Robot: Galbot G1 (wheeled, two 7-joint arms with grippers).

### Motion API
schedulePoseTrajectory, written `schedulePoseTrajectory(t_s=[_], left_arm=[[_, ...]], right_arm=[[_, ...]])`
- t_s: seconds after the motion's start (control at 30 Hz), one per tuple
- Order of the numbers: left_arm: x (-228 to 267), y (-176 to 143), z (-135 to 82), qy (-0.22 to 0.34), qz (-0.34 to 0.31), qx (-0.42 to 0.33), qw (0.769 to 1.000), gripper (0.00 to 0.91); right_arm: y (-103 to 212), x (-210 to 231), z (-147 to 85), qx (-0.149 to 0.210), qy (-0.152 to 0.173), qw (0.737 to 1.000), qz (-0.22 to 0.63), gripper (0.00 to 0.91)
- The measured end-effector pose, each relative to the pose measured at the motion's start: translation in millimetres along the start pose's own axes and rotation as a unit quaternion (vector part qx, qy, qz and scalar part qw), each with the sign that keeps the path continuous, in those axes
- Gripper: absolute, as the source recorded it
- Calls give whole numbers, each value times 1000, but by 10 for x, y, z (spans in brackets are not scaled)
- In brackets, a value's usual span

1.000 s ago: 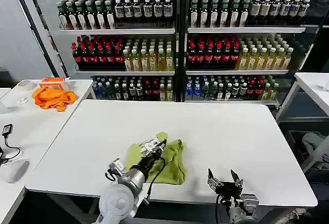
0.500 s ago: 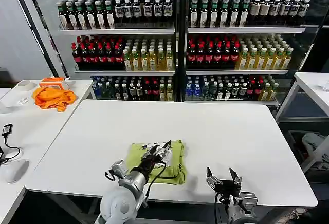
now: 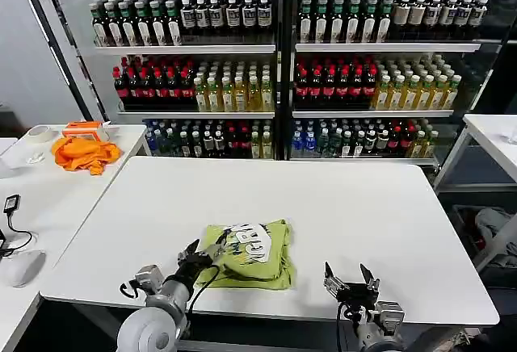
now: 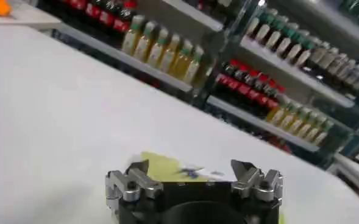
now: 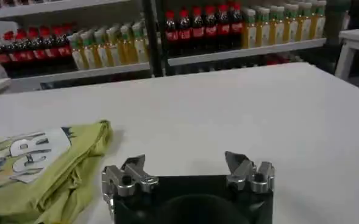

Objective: Fold and organize the clothes.

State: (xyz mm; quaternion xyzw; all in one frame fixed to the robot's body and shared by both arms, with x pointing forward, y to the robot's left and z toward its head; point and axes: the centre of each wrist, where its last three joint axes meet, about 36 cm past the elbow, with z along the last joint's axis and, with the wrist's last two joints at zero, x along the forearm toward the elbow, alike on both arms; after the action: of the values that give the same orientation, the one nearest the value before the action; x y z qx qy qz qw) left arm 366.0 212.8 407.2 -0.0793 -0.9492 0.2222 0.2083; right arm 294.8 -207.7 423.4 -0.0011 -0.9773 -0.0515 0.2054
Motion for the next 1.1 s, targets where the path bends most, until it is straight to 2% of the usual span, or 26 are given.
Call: schedulePoseTrajectory(t_s=[0.5,0.8,0.83,0.87,0.9,0.93,1.03,1.1], left_arm=[[-41,146,151,50,-11,34,998,907],[-172,220,98,69,11,63,996,907],[-194,230,87,71,14,69,995,856],[-217,240,76,72,17,76,994,856],[-243,256,62,73,21,84,994,584],[-266,268,51,74,24,92,993,393],[-323,316,33,78,32,116,990,131],[-349,345,42,80,37,133,987,81]], right_arm=[[-4,69,-38,-5,-5,1000,8,907],[20,103,-16,-7,-2,1000,10,907],[20,109,-16,-7,-2,1000,10,907],[18,117,-17,-7,-2,1000,11,907],[16,123,-18,-7,-2,1000,11,907],[10,131,-22,-7,-3,1000,12,907],[-2,152,-30,-7,-4,1000,14,907],[-7,163,-34,-8,-4,1000,14,907]])
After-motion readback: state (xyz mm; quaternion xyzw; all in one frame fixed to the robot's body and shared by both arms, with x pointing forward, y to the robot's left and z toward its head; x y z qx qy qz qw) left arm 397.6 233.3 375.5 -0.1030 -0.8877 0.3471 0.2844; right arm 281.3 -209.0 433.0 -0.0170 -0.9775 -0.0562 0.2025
